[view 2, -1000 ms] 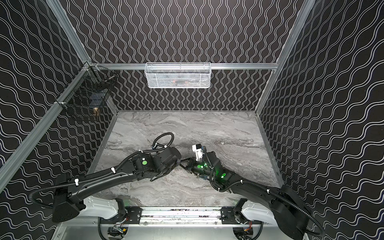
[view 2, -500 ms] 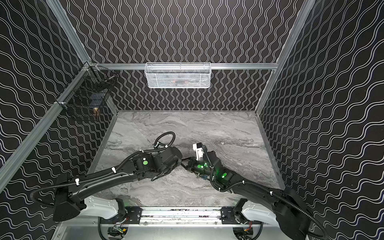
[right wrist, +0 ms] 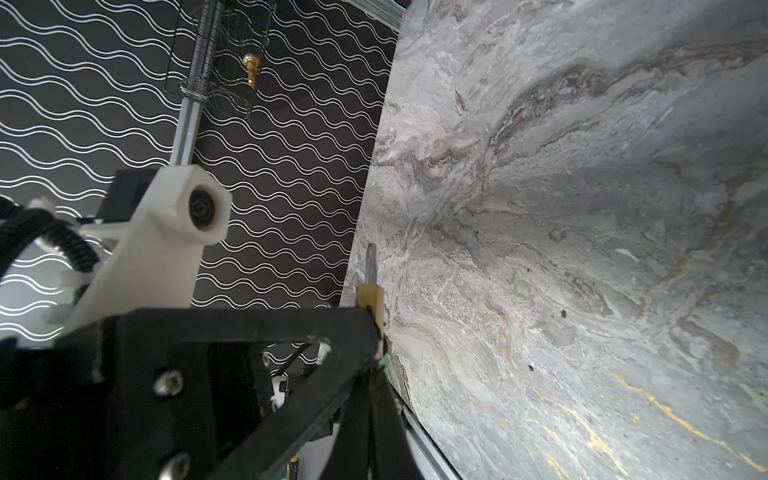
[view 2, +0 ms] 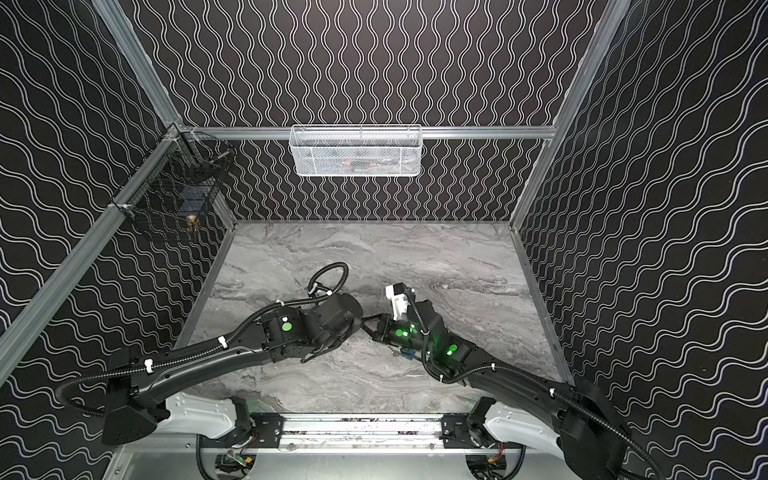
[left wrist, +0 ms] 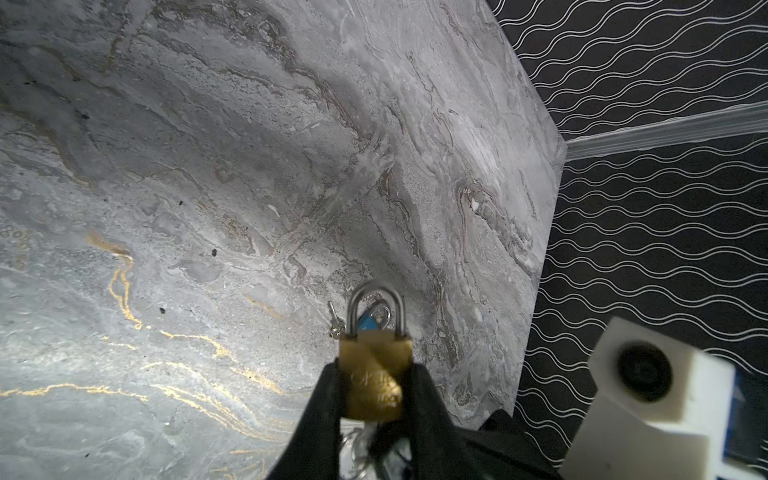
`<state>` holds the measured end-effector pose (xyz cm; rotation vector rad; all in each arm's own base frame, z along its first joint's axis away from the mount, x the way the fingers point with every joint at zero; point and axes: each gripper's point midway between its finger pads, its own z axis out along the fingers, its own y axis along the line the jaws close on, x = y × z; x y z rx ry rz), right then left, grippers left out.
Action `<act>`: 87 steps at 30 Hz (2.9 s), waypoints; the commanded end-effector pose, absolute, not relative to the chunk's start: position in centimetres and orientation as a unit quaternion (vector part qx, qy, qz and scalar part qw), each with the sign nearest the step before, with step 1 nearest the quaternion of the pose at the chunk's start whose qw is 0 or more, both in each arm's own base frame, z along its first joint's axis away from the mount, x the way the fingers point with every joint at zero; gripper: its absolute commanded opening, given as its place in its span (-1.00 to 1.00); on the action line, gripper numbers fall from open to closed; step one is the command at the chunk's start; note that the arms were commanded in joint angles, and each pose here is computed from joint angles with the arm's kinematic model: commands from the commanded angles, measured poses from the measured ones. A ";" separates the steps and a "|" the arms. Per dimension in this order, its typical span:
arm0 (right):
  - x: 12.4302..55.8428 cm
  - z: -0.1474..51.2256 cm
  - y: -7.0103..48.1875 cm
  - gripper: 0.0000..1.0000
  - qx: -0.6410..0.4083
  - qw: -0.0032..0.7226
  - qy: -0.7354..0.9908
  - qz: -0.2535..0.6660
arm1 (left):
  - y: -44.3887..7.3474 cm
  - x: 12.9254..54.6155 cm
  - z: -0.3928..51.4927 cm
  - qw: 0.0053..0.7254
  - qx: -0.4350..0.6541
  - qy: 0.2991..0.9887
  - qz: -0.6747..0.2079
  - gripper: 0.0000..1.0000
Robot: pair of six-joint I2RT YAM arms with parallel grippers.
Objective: Unlock with the key
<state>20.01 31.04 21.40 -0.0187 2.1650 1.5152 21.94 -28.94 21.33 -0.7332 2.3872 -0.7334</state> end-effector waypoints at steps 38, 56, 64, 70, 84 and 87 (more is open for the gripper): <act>21.6 21.4 31.6 -0.79 0.060 0.234 0.789 0.564 | -29.4 23.3 21.6 0.274 -0.308 0.863 -0.294 -1.00; 21.0 26.2 30.8 -1.00 0.096 0.195 0.691 0.690 | -31.6 22.6 22.4 0.240 -0.305 0.847 -0.363 -1.00; 20.3 29.8 29.9 -1.00 0.080 0.195 0.617 0.758 | -32.0 21.6 22.8 0.225 -0.304 0.841 -0.388 -1.00; 20.0 30.5 29.9 -1.00 0.078 0.183 0.593 0.780 | -32.9 21.2 23.4 0.220 -0.300 0.830 -0.415 -1.00; 19.4 27.8 30.8 -1.00 0.011 0.215 0.667 0.713 | -31.1 21.6 24.8 0.259 -0.282 0.843 -0.379 -1.00; 19.3 26.1 30.8 -1.00 -0.012 0.234 0.701 0.674 | -30.5 21.6 25.1 0.267 -0.279 0.845 -0.370 -1.00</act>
